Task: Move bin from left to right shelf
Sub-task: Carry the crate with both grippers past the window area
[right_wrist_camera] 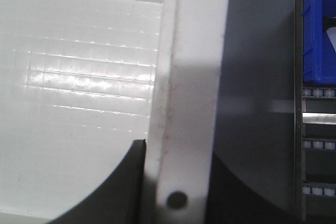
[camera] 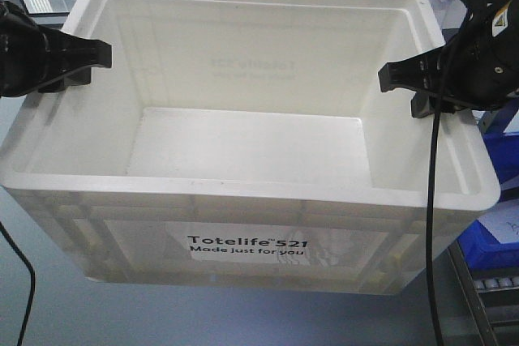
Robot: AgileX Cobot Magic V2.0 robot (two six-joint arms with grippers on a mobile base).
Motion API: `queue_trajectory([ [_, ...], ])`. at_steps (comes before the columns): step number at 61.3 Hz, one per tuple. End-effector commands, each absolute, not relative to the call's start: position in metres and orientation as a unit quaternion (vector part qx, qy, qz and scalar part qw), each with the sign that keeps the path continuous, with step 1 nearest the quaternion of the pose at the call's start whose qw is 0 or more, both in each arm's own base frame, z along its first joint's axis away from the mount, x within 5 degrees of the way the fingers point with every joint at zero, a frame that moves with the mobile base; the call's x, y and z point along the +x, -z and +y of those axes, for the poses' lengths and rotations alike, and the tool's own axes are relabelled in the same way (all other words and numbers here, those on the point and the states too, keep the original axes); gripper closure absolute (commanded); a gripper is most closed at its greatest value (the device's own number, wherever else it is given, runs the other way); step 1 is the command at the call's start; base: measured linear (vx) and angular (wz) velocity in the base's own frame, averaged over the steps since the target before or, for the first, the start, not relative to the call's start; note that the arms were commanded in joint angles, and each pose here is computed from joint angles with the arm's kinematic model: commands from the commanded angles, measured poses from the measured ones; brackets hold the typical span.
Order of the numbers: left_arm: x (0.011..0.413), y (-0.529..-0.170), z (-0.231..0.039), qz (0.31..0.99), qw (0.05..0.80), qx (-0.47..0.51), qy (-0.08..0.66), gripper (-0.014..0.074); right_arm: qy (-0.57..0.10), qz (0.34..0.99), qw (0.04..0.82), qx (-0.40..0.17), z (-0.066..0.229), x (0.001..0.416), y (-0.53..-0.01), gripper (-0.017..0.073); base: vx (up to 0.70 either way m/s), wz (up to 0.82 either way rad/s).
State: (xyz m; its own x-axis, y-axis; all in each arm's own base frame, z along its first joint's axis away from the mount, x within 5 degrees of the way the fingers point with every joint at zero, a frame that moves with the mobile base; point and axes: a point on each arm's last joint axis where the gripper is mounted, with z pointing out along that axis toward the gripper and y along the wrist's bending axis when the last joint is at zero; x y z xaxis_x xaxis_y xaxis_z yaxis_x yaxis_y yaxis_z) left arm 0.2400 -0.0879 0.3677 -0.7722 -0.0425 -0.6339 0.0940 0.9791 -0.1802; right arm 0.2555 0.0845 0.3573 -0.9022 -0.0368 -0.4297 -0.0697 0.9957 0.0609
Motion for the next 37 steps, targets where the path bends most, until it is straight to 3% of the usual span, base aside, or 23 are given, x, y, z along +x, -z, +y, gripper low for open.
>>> queue_trajectory([
  [1,0.2396,-0.3963,-0.0845,0.899,0.424,0.029,0.106,0.0494,-0.026,0.956,0.288,-0.042,0.0771,0.2522,-0.3827,0.0536,0.21,0.00],
  [37,0.2396,-0.3963,-0.0845,0.899,0.424,0.029,0.106,0.0494,-0.026,0.956,0.288,-0.042,0.0771,0.2522,-0.3827,0.0536,0.21,0.07],
])
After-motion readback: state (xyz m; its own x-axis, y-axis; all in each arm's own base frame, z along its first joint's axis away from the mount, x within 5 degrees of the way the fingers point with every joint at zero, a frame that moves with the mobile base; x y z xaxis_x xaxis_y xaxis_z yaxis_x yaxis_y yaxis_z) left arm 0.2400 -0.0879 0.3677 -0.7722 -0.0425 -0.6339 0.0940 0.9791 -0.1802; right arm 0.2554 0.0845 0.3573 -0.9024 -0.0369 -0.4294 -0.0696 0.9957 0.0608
